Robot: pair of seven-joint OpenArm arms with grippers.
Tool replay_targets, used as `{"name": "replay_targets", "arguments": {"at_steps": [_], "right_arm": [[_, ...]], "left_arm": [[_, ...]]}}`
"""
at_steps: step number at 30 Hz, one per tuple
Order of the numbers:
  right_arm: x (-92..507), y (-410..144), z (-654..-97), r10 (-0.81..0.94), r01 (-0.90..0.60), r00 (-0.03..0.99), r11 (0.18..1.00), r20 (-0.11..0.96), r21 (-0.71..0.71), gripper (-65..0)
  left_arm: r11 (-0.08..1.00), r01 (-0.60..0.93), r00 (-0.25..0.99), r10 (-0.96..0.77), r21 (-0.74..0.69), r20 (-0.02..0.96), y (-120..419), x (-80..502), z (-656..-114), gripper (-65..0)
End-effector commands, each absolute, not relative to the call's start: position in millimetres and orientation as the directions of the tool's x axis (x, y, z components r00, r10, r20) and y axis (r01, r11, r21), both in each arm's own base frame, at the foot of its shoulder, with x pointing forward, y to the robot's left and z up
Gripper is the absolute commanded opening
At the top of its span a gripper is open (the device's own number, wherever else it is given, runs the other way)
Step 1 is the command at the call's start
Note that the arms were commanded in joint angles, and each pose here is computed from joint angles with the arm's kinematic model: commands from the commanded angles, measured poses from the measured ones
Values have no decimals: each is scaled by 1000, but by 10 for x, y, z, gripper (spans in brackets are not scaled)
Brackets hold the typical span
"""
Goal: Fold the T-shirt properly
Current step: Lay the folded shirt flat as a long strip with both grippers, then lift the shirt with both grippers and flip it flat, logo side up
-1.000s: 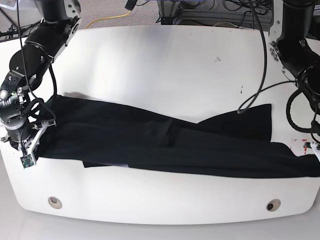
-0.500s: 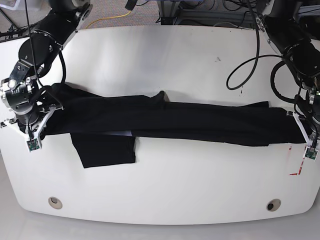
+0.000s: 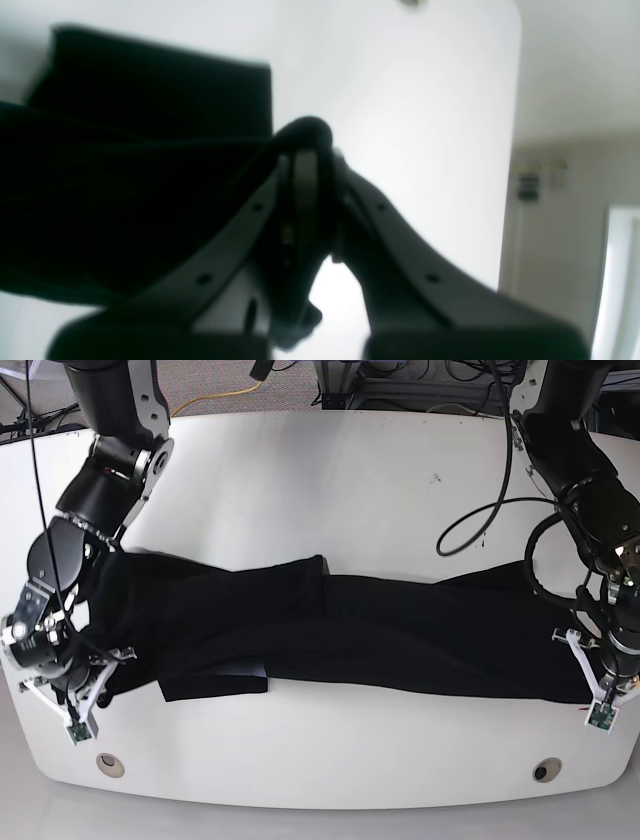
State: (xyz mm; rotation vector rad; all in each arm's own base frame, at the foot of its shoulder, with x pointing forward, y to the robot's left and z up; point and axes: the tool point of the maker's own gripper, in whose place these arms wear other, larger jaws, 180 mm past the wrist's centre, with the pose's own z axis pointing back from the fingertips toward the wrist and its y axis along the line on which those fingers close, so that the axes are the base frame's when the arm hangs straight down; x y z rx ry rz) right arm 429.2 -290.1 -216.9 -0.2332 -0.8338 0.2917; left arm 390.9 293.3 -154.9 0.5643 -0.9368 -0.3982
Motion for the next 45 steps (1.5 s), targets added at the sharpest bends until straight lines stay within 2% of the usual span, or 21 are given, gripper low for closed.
{"name": "replay_targets", "arguments": {"at_steps": [1, 7, 13, 24, 29, 33, 35, 45], "right_arm": [[4515, -2971, -1862, 356, -155, 591, 931, 724, -332, -650], [4892, -2895, -1436, 364, -178, 551, 931, 751, -320, -650], [5137, -2760, -786, 426, -188, 463, 904, 777, -384, -650], [5206, -2513, 706, 568, -116, 253, 822, 784, -558, -650], [5186, -2543, 665, 582, -119, 293, 809, 758, -575, -650], [5096, -2561, 792, 595, -86, 271, 798, 756, -597, -650], [5060, -2535, 708, 609, -85, 267, 787, 747, -611, -650], [4648, -2659, -557, 612, -131, 383, 777, 692, -615, -650]], "left_arm": [[783, 31, 501, -549, 621, 668, 2995, 4019, -1277, -650], [823, -48, 425, -496, 566, 757, 2996, 4296, -840, -650], [841, -142, 280, -472, 522, 836, 3011, 4440, -169, -650], [813, -336, 104, -469, 475, 877, 3488, 4269, 1228, -650], [817, -360, 58, -463, 451, 885, 3520, 4208, 1511, -650], [779, -343, 64, -538, 525, 841, 3373, 4196, 1547, -650], [764, -322, 112, -556, 559, 824, 3345, 4219, 1357, -650], [713, -200, 269, -619, 672, 738, 3089, 4176, 363, -650]]}}
